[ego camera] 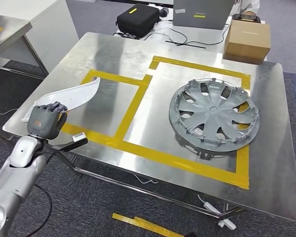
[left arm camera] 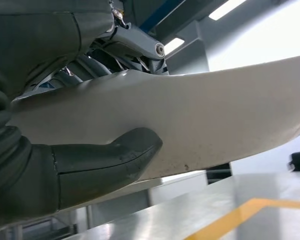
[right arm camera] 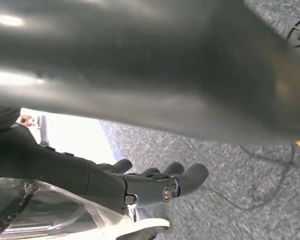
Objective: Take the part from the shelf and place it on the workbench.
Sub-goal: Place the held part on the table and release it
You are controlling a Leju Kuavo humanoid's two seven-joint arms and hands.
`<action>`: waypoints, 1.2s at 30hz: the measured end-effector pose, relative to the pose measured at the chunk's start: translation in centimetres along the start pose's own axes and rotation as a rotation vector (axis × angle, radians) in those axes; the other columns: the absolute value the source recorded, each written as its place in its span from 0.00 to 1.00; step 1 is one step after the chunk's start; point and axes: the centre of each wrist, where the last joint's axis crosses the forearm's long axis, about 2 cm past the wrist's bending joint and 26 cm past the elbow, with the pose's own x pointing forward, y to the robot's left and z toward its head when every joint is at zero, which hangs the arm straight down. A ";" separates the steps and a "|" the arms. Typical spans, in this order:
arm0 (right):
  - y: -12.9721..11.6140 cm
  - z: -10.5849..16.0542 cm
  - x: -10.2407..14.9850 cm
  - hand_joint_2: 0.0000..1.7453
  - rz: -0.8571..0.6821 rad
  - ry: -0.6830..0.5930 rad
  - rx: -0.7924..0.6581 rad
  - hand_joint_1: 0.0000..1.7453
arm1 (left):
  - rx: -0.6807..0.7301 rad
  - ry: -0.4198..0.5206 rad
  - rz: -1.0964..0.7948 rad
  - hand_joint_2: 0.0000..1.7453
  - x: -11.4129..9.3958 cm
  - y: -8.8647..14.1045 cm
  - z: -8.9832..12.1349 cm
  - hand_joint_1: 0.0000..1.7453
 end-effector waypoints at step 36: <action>0.2 0.0 -0.5 0.00 -0.016 0.015 0.012 0.00 | 0.167 -0.018 0.146 0.75 3.8 1.5 -3.0 0.00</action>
